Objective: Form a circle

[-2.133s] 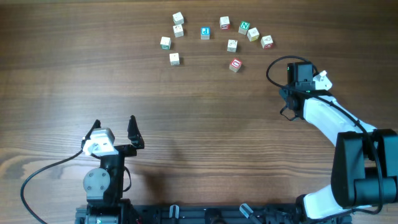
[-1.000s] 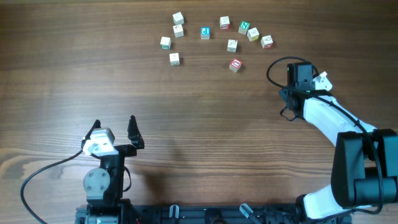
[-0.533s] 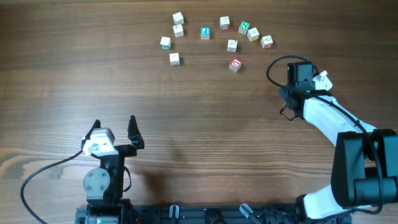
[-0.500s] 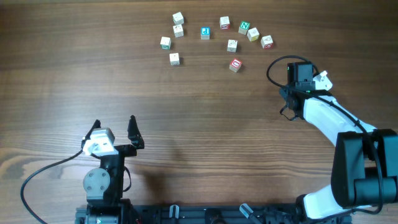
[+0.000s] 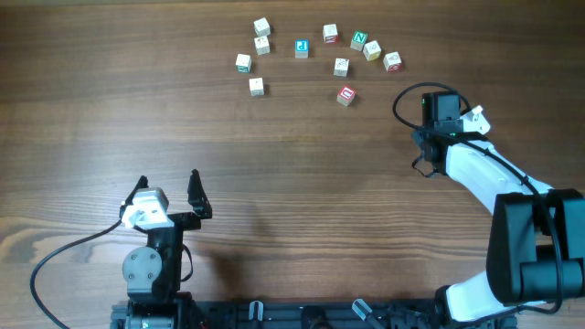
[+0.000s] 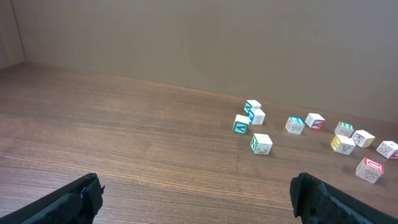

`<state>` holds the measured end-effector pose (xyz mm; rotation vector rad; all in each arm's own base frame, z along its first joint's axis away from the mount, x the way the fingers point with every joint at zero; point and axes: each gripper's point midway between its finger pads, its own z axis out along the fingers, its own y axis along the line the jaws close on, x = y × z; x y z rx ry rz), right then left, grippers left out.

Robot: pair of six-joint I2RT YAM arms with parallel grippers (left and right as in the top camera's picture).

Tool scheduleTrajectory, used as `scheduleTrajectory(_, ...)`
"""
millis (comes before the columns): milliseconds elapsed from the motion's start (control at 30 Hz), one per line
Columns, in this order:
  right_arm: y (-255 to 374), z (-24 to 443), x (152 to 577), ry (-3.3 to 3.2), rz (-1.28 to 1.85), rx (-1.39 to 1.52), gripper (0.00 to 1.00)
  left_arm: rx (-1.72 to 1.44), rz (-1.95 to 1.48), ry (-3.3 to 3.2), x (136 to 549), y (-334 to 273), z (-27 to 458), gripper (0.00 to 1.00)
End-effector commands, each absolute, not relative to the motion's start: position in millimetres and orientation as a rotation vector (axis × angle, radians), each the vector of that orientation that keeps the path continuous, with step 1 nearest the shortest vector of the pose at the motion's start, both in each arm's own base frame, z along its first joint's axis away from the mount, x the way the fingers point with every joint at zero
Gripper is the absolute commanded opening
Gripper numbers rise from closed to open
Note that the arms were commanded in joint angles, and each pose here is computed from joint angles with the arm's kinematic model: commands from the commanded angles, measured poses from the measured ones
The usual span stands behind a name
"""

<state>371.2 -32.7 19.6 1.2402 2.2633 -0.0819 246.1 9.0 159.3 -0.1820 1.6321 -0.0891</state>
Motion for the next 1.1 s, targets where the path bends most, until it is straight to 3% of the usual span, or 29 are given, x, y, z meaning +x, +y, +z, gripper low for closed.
scheduleTrajectory(0,-30,20,381,2.308,-0.078,1.125,0.05,-0.16,-0.077,1.63,246,9,159,1.0)
scheduleTrajectory(133,-9,20,388,2.416,0.035,0.937,0.05,-0.159,-0.077,1.63,246,9,159,1.0)
scheduleTrajectory(400,5,21,357,2.548,0.029,0.913,0.05,-0.159,-0.077,1.63,246,9,159,1.0)
scheduleTrajectory(800,1,16,323,2.508,-0.088,1.218,0.05,-0.159,-0.077,1.63,246,9,159,1.0)
scheduleTrajectory(1067,-9,14,311,2.429,-0.265,1.213,0.04,-0.159,-0.077,1.63,246,9,159,1.0)
